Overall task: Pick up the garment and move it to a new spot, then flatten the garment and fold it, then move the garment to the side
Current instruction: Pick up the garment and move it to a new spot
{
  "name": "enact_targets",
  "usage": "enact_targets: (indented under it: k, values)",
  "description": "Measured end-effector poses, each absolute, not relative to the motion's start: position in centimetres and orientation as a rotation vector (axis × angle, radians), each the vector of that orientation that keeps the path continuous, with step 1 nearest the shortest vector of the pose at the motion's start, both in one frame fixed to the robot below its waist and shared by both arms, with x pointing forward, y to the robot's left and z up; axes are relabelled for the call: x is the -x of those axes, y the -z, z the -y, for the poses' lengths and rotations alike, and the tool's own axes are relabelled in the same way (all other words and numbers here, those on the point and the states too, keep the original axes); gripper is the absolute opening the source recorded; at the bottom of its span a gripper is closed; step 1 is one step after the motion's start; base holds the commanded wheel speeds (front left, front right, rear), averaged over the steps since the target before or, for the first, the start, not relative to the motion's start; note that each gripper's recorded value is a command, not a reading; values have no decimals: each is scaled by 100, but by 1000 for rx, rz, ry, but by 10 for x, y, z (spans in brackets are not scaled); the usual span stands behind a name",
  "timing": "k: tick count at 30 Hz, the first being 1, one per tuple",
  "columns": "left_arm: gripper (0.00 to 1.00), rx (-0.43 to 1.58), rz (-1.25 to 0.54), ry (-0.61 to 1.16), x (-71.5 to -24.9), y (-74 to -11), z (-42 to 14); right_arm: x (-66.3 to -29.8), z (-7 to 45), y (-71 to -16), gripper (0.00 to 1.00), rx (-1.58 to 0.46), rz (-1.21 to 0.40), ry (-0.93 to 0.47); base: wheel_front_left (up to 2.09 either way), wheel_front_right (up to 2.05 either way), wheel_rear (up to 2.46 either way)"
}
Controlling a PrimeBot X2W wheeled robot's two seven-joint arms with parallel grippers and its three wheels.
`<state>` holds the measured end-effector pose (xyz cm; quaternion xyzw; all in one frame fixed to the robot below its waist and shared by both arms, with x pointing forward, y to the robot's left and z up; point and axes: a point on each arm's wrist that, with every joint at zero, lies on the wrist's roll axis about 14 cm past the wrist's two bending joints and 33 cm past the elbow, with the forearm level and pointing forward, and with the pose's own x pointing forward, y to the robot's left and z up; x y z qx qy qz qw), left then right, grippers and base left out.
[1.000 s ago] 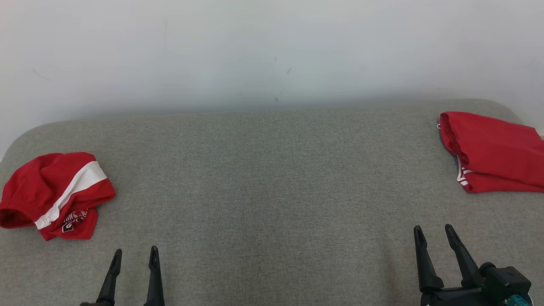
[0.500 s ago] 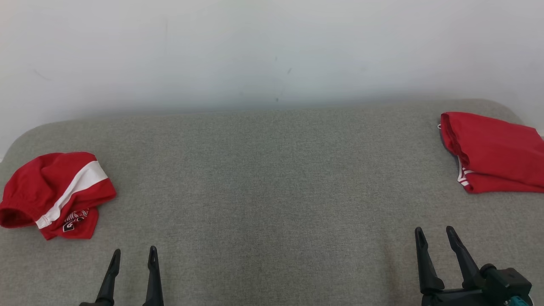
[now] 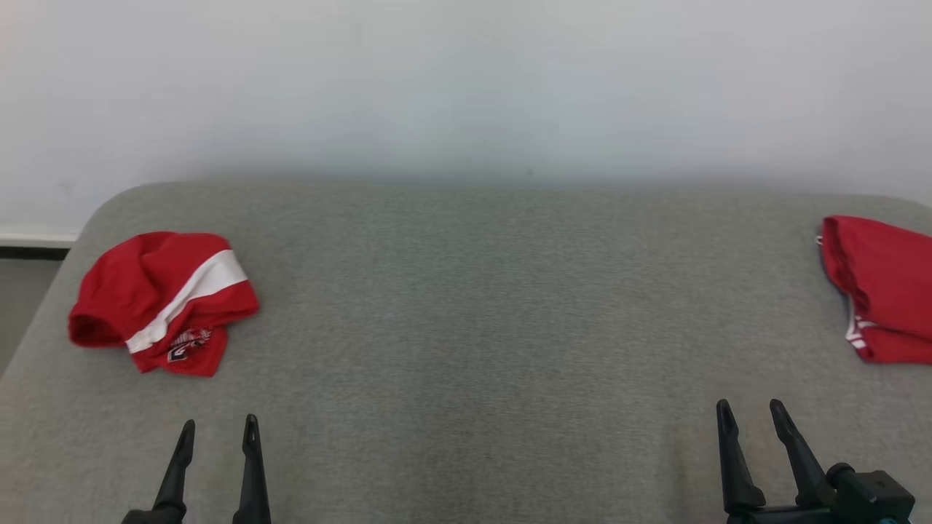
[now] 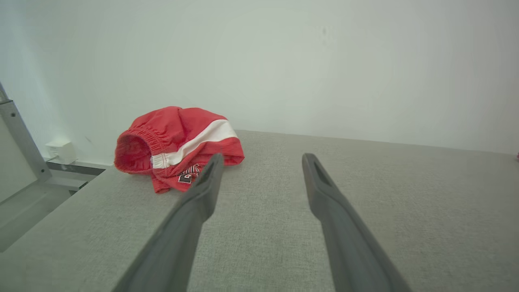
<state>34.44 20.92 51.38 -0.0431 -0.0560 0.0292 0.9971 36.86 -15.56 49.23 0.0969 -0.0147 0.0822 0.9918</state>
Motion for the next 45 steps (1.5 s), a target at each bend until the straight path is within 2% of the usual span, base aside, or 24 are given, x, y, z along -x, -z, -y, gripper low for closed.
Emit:
enact_targets:
  k: [16, 30, 39, 45]
  values:
    - [100, 64, 91, -369, -273, -505, -297, -395, 57, -483, 100, -207, -26, -440, 0, 0, 0]
    - [100, 55, 95, -562, -212, -503, -337, -393, -6, -483, 100, -202, -45, -620, 0, 0, 0]
    - [100, 55, 94, -570, -210, -502, -338, -393, -7, -485, 100, -199, -39, -625, 0, 0, 0]
    - [100, 19, 143, -489, -249, -525, -339, -406, 13, -484, 100, -187, -31, -577, 0, 0, 0]
